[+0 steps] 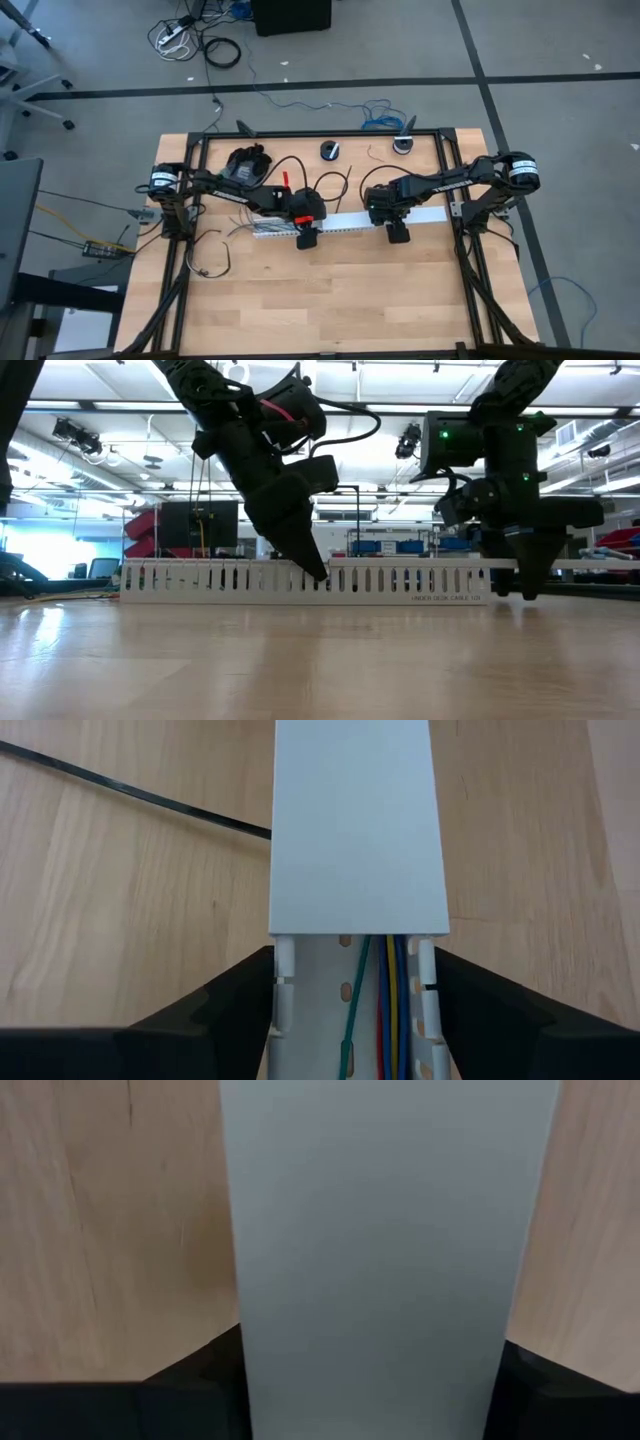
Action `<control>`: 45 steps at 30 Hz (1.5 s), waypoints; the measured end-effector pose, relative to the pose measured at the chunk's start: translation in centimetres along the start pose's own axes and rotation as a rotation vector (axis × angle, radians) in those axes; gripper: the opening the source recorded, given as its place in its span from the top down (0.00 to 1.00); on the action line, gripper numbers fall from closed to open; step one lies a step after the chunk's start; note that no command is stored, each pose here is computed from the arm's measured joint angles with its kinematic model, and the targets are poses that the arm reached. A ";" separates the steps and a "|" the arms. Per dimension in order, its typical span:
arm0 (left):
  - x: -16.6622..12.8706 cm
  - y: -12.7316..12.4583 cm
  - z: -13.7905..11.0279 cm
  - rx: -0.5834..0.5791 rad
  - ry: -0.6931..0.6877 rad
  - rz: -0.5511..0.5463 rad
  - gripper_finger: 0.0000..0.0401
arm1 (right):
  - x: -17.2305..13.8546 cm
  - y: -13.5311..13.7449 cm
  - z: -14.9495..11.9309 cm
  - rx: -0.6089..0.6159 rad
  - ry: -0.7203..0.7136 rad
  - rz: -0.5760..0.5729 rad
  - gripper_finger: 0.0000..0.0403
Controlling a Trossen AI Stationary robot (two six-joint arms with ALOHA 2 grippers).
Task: Ziptie cables
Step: Close the white cable duct
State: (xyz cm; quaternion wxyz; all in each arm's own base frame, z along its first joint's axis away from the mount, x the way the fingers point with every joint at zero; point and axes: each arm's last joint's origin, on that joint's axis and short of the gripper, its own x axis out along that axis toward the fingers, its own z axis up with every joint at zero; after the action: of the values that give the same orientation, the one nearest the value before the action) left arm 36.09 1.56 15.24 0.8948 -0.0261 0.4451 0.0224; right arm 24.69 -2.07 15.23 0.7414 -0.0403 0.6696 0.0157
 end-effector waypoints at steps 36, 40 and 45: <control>0.0 0.3 0.4 -0.057 -0.047 0.050 0.40 | 0.0 -1.1 -0.2 0.080 0.002 -0.029 0.43; 0.0 0.3 0.5 -0.058 -0.064 0.065 0.40 | 0.0 -1.2 -0.2 0.081 0.003 -0.031 0.43; 0.0 0.5 0.6 -0.065 -0.075 0.072 0.40 | 0.0 -1.2 -0.2 0.081 0.005 -0.034 0.43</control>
State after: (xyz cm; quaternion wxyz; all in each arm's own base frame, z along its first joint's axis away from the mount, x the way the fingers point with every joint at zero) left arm 36.57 2.07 15.58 0.9081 -0.0383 0.4110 0.0702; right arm 24.58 -3.27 15.23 0.7410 -0.0214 0.6707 -0.0242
